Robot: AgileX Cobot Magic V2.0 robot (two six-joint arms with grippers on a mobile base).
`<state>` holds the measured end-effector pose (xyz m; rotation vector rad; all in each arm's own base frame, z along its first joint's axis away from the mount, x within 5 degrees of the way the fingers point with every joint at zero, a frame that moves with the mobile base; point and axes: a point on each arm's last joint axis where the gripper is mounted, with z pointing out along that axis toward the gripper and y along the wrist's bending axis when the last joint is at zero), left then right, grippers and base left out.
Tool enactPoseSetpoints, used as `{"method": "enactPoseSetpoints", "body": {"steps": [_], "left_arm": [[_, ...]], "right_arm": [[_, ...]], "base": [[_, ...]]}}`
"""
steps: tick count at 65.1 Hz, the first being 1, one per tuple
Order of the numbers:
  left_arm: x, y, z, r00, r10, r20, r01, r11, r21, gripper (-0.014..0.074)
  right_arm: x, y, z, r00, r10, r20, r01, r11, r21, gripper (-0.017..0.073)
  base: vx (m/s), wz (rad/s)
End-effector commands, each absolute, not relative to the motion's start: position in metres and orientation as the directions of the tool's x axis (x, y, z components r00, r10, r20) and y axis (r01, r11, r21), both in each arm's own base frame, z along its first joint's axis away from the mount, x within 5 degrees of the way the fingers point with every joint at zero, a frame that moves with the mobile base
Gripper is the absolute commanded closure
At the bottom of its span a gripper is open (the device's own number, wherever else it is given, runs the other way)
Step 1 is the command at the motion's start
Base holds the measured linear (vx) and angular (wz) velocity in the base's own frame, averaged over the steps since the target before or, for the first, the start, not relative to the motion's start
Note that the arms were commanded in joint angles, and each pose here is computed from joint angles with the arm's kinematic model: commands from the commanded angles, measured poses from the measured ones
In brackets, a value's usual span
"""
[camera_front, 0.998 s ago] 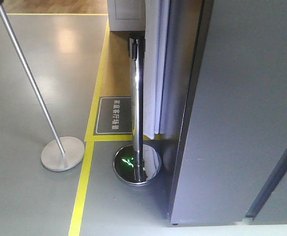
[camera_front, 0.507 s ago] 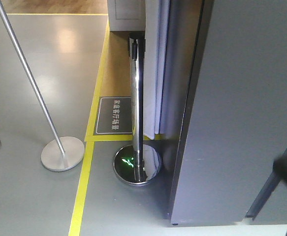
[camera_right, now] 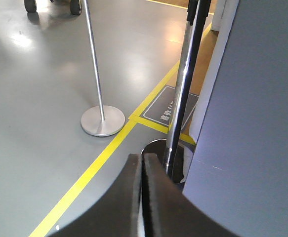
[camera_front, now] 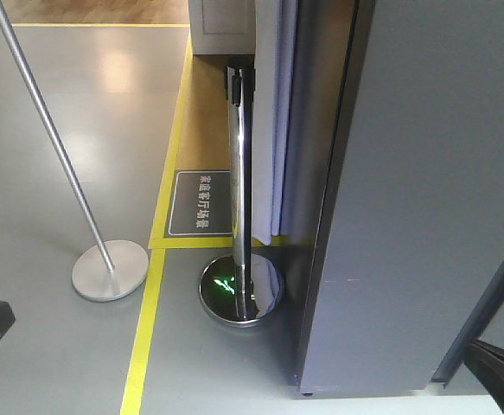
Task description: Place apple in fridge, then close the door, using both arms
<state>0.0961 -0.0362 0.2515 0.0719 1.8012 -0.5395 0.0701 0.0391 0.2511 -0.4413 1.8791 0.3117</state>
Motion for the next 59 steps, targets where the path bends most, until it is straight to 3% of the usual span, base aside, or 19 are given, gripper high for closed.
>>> {"method": "enactPoseSetpoints", "body": {"steps": [1, 59], "left_arm": [[0.0977, -0.0362, 0.2623, -0.284, -0.283, -0.916, 0.318, 0.874, -0.368, 0.0601], [0.0972, -0.0373, 0.2623, -0.29, -0.283, -0.914, 0.328, 0.868, -0.373, 0.0601]], "right_arm": [[0.0724, 0.0383, 0.2617, -0.267, -0.114, -0.957, -0.427, 0.904, 0.011, 0.0562], [0.0724, 0.0383, 0.2617, -0.267, -0.114, -0.957, -0.427, 0.904, 0.011, 0.0562]], "base": [[0.0, 0.0], [0.0, 0.0]]}}
